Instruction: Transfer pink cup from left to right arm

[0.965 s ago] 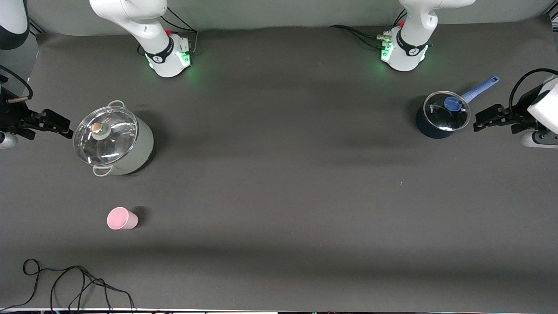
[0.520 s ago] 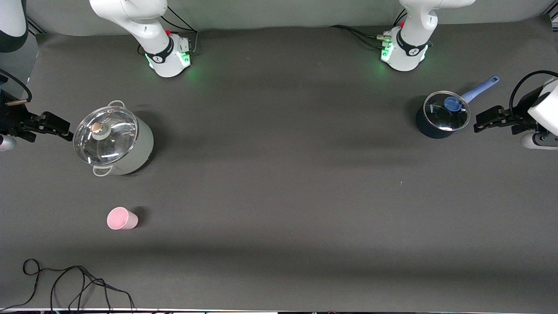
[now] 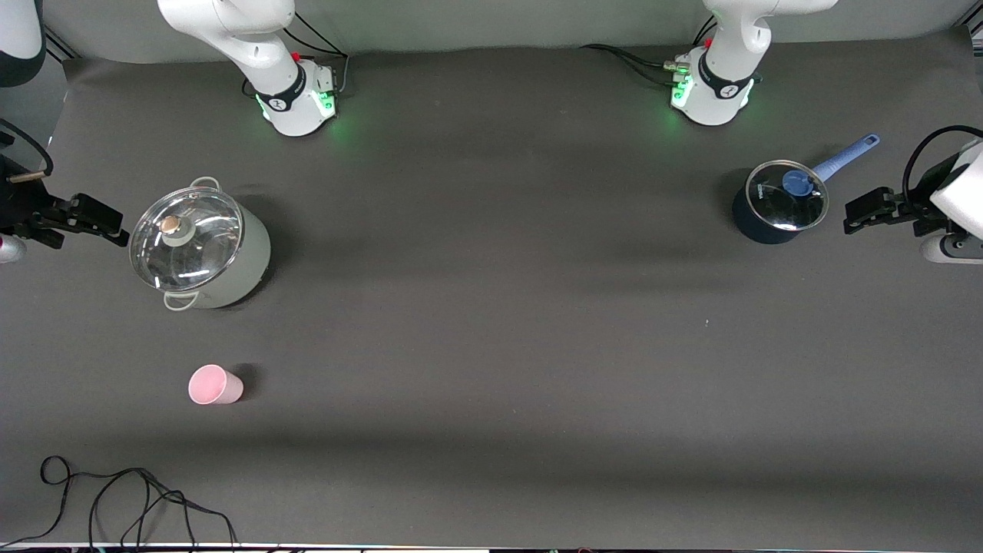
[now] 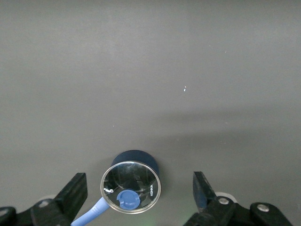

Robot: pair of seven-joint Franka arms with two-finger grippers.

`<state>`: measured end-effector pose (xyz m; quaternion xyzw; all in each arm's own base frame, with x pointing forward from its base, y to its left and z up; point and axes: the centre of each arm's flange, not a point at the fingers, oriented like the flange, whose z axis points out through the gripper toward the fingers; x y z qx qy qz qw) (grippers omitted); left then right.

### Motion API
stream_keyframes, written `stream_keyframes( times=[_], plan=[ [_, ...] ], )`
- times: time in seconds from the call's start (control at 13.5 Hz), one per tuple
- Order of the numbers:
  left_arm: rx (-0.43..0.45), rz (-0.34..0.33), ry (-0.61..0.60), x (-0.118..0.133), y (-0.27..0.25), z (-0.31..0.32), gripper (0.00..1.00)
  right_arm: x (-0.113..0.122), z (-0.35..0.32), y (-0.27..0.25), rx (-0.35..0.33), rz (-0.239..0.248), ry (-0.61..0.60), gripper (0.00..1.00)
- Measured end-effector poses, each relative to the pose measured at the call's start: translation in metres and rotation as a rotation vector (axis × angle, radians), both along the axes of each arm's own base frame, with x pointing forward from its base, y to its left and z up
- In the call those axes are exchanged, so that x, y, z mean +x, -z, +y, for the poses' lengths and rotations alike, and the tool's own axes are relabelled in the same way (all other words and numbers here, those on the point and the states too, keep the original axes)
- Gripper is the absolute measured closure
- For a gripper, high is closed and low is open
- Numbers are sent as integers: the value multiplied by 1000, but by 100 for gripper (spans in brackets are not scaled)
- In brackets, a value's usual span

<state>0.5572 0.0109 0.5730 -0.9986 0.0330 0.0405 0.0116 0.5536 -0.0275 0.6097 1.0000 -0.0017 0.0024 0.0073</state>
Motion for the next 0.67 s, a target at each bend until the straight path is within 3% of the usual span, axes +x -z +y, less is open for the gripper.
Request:
stream_keyframes(
  times=[0.3, 0.67],
  plan=[
    [4, 0, 6, 0, 0, -3, 0, -2, 3, -2, 43, 4, 5, 0],
    [5, -3, 7, 0, -2, -3, 0, -2, 2, -2, 50, 4, 7, 0]
  ],
)
